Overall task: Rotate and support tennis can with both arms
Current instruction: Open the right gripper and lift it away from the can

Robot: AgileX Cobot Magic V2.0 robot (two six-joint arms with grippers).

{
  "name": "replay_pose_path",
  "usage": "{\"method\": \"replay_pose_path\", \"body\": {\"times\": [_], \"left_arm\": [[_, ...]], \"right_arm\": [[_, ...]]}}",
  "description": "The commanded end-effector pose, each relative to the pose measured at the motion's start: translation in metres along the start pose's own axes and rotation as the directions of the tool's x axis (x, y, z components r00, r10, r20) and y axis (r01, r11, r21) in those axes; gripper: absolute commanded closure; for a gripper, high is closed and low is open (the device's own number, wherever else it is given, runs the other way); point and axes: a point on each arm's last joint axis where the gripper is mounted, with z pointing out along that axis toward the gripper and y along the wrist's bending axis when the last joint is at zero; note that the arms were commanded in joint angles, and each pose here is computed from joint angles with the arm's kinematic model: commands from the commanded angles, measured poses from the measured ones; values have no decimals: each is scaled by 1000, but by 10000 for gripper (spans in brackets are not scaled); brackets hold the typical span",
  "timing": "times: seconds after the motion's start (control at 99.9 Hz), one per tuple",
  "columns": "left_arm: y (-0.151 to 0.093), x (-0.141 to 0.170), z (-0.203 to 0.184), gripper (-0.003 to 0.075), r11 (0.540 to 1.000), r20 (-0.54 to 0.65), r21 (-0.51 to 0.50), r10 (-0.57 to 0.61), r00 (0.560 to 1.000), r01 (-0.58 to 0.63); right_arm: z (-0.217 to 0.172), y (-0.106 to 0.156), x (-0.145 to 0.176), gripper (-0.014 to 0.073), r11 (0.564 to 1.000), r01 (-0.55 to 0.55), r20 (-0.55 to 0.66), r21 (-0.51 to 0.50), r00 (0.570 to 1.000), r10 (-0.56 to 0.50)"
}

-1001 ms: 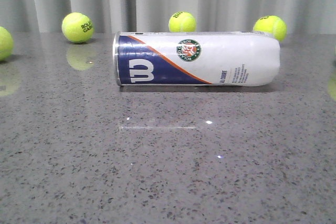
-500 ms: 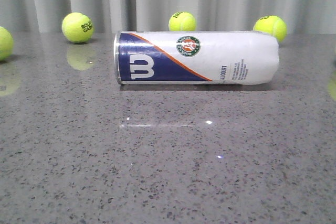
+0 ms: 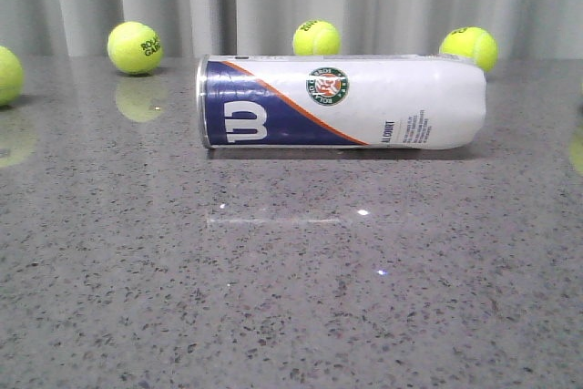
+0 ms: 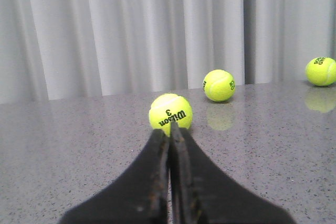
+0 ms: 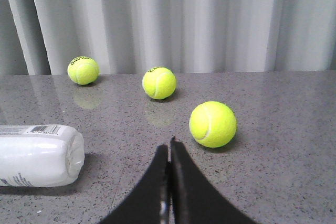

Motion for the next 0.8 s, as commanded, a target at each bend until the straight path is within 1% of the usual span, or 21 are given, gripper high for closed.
{"method": "replay_pose_path", "body": {"times": [0.0,0.09,0.22,0.33,0.4,0.46,0.55,0.681,0.731,0.751,0.791], "left_arm": [[-2,6,-3,741,1000,73,9,-19,997,19],[-2,6,-3,741,1000,76,9,-19,997,19],[-2,0,-3,741,1000,135,11,-18,991,17],[-1,-5,-4,741,1000,155,10,-16,988,15],[0,-15,-5,741,999,157,7,-53,986,52],[2,-24,-6,741,992,121,7,-122,985,122],[4,-47,-7,741,987,76,11,-160,984,160],[6,-88,-9,741,983,9,18,-182,983,182],[7,-101,-6,741,981,-50,21,-193,980,194],[7,-109,-7,741,981,-53,23,-193,980,194],[8,-117,-3,741,981,-112,21,-190,975,194]], "right_arm": [[-1,2,-16,663,1000,3,103,-22,995,-1],[-1,2,-16,663,1000,3,103,-22,995,-1],[-1,2,-16,663,1000,3,103,-22,995,-1],[-1,2,-16,663,1000,3,103,-22,995,-1],[-1,2,-16,663,1000,3,103,-22,995,-1],[-1,2,-16,663,1000,3,103,-22,995,-1],[-1,2,-16,663,1000,3,103,-22,995,-1],[-1,2,-16,663,1000,3,103,-22,995,-1],[-1,2,-16,663,1000,3,103,-22,995,-1],[-1,2,-16,663,1000,3,103,-22,995,-1],[-1,2,-16,663,1000,3,103,-22,995,-1]]}}
